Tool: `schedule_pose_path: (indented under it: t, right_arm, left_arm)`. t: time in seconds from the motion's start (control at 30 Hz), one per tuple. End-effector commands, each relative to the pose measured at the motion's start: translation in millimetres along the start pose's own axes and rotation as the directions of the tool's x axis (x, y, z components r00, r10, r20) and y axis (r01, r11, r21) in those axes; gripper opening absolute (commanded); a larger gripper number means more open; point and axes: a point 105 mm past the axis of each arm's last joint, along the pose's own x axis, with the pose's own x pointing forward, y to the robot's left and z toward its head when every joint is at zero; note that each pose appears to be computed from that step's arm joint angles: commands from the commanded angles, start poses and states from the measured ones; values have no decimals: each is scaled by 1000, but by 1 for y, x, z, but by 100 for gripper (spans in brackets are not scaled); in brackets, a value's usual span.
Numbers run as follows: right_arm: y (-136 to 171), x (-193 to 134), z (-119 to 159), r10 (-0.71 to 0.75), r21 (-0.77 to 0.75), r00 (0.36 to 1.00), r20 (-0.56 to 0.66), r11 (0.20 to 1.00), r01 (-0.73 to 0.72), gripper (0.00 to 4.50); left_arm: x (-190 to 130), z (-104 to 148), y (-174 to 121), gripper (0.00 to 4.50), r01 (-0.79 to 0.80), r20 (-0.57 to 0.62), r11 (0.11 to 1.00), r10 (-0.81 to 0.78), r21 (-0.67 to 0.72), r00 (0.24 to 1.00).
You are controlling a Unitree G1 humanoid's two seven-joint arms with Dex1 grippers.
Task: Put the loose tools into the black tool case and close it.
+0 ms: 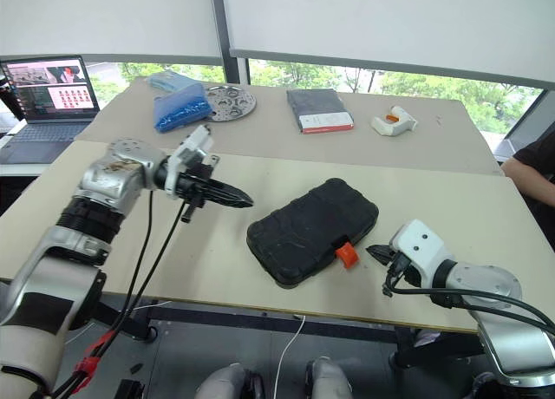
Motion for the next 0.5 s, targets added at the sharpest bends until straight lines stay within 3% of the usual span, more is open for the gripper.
schedule_pose_path:
  t: [0.03, 0.17, 0.27, 0.5]
  right_arm:
    - [10, 5, 8, 29, 4, 999, 27, 1000, -29, 0]
    - [12, 19, 2, 29, 21, 999, 21, 999, -30, 0]
    - [12, 30, -6, 25, 31, 1000, -12, 999, -25, 0]
    - [9, 41, -3, 3, 58, 1000, 11, 998, -3, 0]
  left_arm:
    - [22, -9, 11, 14, -97, -19, 994, 98, 50, 995]
    - [55, -32, 29, 14, -233, -62, 968, 239, 96, 969]
    - [70, -47, 26, 14, -227, -100, 967, 239, 117, 966]
    - [69, -54, 21, 14, -223, -103, 968, 235, 112, 967]
